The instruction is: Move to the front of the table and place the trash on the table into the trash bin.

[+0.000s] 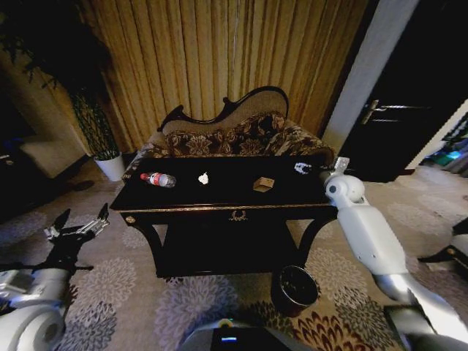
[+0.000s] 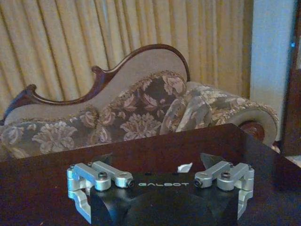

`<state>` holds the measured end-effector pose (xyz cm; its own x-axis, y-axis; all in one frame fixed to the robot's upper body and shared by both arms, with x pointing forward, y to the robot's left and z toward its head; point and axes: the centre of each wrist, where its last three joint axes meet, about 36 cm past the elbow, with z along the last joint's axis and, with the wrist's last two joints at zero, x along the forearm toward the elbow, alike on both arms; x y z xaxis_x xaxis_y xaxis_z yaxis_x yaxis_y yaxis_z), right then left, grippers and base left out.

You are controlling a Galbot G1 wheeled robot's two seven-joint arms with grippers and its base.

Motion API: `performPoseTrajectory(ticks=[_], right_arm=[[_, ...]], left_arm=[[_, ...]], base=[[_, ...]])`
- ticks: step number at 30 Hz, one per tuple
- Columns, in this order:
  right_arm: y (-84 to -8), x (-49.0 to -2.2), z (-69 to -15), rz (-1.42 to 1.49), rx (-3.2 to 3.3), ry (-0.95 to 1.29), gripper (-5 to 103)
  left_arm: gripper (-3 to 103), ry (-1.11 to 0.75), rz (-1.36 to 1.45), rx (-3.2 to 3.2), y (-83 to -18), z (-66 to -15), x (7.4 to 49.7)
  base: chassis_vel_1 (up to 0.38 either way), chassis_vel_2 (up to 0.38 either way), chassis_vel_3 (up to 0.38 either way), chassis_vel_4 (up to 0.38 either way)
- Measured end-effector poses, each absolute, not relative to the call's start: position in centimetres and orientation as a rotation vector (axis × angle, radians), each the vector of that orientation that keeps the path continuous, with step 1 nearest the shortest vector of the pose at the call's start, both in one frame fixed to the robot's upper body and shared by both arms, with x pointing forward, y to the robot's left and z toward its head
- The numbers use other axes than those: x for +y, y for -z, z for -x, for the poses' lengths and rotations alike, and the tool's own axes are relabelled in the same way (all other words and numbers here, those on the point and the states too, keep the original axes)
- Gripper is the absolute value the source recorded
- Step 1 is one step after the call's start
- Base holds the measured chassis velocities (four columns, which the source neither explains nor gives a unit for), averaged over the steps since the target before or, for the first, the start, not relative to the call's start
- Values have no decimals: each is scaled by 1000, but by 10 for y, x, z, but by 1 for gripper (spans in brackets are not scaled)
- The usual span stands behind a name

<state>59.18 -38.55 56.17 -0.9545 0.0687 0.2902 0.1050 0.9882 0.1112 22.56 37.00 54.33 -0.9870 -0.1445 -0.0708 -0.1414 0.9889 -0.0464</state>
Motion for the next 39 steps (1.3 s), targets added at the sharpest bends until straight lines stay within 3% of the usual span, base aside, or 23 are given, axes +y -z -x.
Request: performPoseTrajectory(ticks=[18, 39], right_arm=[[-523, -374, -632, 243, -2752, 109, 100], [-509, -388, -641, 277, -2733, 43, 100]], left_arm=[[100, 62, 240, 3047, -542, -223, 373], [100, 68, 243, 3031, -546, -221, 375]], base=[[0, 0, 0, 0], [0, 0, 0, 0]])
